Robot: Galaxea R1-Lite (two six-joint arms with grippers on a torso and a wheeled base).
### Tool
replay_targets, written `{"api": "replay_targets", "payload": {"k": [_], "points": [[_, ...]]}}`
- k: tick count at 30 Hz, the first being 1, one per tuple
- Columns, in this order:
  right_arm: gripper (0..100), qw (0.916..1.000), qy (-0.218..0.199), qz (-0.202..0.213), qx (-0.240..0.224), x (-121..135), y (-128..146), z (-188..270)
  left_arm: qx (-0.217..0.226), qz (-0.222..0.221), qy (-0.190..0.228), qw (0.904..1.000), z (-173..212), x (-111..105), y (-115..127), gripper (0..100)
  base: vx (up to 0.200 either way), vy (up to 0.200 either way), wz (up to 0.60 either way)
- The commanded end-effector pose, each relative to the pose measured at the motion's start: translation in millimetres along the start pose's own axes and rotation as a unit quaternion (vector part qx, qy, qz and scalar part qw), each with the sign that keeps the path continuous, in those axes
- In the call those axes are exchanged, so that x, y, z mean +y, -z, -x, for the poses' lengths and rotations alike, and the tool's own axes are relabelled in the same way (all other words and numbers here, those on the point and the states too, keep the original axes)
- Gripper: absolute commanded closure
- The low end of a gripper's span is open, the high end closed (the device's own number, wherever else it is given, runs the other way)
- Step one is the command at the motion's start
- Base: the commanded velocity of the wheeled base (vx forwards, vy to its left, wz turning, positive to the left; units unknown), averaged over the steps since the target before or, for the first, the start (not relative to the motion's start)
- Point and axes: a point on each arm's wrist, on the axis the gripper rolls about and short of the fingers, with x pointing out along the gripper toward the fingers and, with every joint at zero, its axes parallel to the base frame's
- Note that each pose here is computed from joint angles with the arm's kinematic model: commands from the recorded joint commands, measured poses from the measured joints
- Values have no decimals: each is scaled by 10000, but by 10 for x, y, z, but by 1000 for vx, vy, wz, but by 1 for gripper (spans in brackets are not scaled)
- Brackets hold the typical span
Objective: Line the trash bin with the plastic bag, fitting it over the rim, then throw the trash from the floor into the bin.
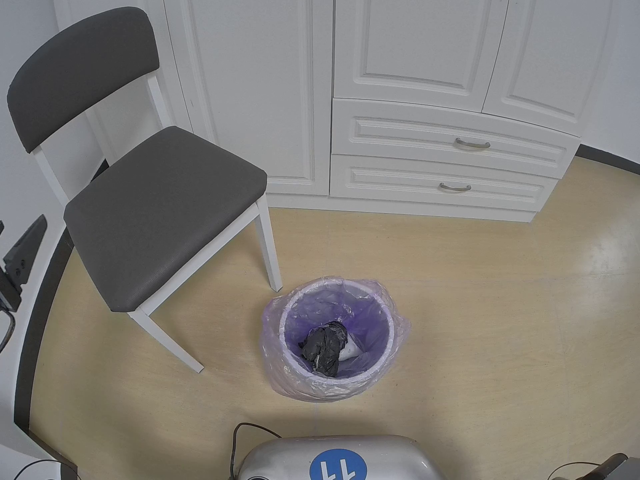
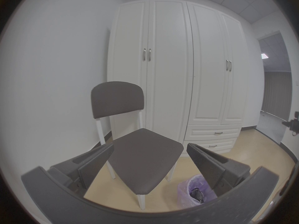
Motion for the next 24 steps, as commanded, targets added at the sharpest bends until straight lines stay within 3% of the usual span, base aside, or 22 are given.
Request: {"api": "replay_targets", "payload": {"k": [1, 8, 15, 24], "points": [[0, 9970, 36, -394, -660, -292, -36, 918, -695, 321, -411, 9962, 713, 65, -218, 0, 0, 0, 0], [0, 9969, -150, -459, -620, -414, 86, 1221, -439, 306, -368, 9979, 1163, 92, -100, 0, 0, 0, 0], [0, 9951, -299, -504, -802, -488, 325, 1356, -477, 302, -373, 9977, 1369, 107, -4, 0, 0, 0, 0], [0, 9949, -283, -461, -855, -488, 323, 1355, -516, 256, -411, 9975, 1628, 127, 236, 0, 0, 0, 0]]}}
